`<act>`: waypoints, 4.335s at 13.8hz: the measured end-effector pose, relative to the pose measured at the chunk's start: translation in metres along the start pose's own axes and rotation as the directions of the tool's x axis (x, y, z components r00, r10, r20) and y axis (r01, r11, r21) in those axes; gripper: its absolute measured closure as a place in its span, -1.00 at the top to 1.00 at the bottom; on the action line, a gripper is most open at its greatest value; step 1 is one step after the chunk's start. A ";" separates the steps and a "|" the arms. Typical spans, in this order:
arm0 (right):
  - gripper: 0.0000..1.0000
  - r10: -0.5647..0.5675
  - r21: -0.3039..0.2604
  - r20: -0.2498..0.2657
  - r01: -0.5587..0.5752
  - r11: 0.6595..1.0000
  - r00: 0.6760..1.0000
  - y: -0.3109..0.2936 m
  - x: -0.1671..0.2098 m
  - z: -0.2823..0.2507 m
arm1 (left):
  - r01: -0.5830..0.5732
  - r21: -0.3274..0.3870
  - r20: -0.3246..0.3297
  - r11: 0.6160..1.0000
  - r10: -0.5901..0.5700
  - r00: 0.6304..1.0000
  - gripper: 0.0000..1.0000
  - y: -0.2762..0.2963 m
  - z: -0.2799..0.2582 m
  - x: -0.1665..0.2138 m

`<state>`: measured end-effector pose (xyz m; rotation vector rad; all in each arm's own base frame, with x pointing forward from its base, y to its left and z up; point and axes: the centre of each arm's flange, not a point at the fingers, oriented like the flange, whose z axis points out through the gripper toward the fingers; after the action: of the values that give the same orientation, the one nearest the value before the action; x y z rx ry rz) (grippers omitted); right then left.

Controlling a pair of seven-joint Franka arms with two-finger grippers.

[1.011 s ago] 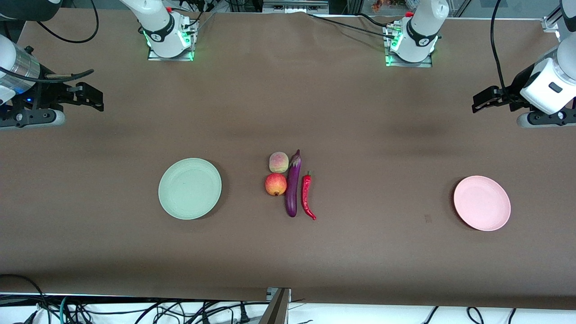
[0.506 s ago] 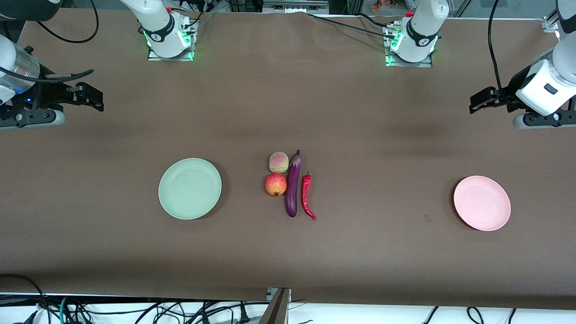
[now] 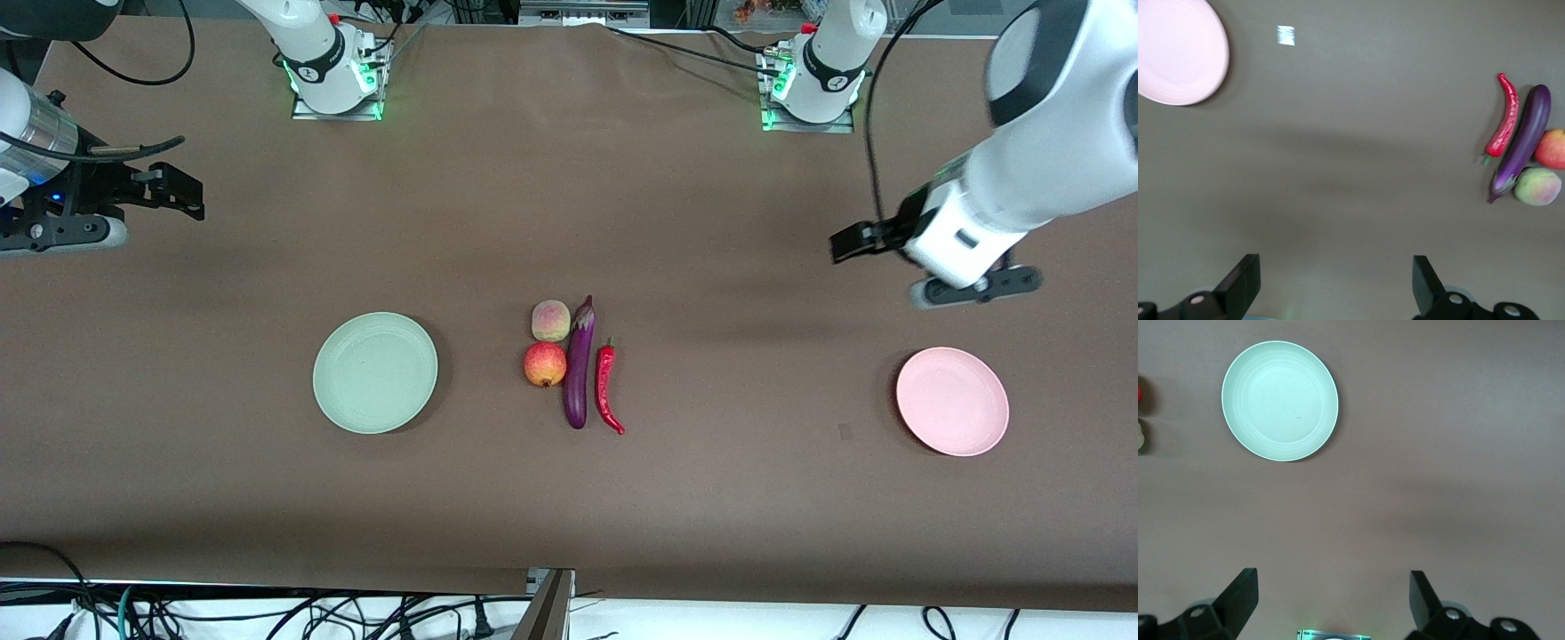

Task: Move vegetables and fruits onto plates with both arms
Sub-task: 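Reach the left gripper to the red chili while the right gripper reaches the peach, then grasp the red chili with the left gripper while the right gripper grasps the peach, then lower the chili onto the pink plate and open the left gripper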

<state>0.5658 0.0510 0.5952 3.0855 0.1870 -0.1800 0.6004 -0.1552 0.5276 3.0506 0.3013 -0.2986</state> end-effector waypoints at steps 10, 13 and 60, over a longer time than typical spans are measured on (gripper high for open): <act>1.00 -0.019 0.008 0.059 0.019 1.000 0.998 -0.008 0.038 0.055 | 0.315 -0.104 -0.013 0.943 -0.318 0.948 1.00 0.173 0.221 0.068; 1.00 -0.030 0.013 0.083 0.029 0.999 0.996 -0.013 0.048 0.074 | 0.388 -0.133 -0.030 0.912 -0.395 0.918 1.00 0.211 0.282 0.062; 1.00 0.243 0.180 -0.107 -0.222 0.958 0.964 -0.429 0.075 0.367 | -0.411 0.093 0.021 0.907 0.411 0.911 -0.62 -0.121 0.201 0.156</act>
<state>0.5457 0.4664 0.2055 3.2512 -0.1996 0.0140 0.6893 -0.0238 0.2949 3.0993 -0.3686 -0.2929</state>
